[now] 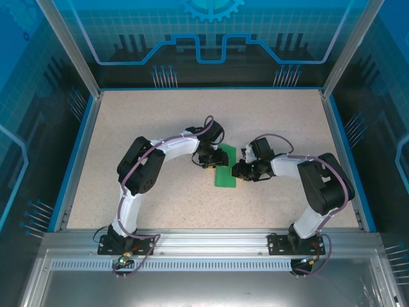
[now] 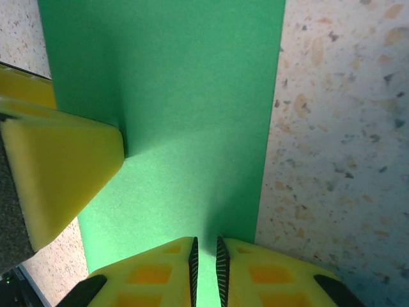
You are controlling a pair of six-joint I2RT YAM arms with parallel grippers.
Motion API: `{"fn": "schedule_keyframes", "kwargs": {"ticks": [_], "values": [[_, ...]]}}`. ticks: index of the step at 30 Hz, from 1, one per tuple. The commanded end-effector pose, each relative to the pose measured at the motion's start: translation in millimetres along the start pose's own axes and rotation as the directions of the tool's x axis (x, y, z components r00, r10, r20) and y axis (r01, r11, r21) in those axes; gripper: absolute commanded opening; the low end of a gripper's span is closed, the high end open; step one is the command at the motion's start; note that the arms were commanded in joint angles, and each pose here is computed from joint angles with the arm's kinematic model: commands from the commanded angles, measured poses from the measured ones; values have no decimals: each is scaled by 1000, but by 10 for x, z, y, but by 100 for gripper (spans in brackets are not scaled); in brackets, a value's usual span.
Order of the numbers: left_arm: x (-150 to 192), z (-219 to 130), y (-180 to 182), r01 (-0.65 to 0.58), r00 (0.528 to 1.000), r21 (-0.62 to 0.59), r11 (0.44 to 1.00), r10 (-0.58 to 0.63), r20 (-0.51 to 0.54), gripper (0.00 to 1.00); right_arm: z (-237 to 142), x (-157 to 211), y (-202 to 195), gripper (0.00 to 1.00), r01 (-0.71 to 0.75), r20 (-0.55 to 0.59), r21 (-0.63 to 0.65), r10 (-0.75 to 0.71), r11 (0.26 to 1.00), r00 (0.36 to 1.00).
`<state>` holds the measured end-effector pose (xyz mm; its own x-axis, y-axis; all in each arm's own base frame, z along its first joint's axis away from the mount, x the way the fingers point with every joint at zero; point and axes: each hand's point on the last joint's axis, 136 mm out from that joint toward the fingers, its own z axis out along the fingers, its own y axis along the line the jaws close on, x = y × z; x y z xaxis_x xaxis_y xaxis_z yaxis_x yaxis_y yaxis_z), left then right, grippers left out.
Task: Fold a paper plane with a square sheet of paper (fold left side to right side)
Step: Hold the square sheet of paper at the center of the table.
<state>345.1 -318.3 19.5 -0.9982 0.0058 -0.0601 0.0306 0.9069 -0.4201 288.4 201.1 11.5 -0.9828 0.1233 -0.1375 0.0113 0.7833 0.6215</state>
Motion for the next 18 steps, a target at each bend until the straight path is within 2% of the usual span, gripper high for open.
{"fn": "schedule_keyframes", "kwargs": {"ticks": [1, 9, 12, 14, 16, 18], "values": [[159, 190, 204, -25, 999, -85, 996, 21, -46, 55, 93, 253, -336, 19, -36, -82, 142, 48, 989, 995], [-62, -517, -21, -87, 986, -48, 995, 93, 138, 62, 82, 303, -391, 19, -39, -99, 169, 57, 985, 993], [-64, -766, -183, -123, 971, 28, 992, 115, 209, 62, 73, 306, -394, 19, -38, -97, 172, 55, 984, 994], [-4, -829, -328, -152, 969, 120, 981, 124, 214, 54, 68, 304, -392, 19, -36, -95, 173, 53, 984, 994], [89, -803, -504, -174, 974, 236, 956, 131, 187, 42, 68, 308, -396, 19, -38, -96, 175, 56, 984, 994], [170, -736, -639, -177, 980, 329, 928, 136, 144, 35, 70, 309, -395, 19, -36, -98, 175, 54, 984, 994]]}}
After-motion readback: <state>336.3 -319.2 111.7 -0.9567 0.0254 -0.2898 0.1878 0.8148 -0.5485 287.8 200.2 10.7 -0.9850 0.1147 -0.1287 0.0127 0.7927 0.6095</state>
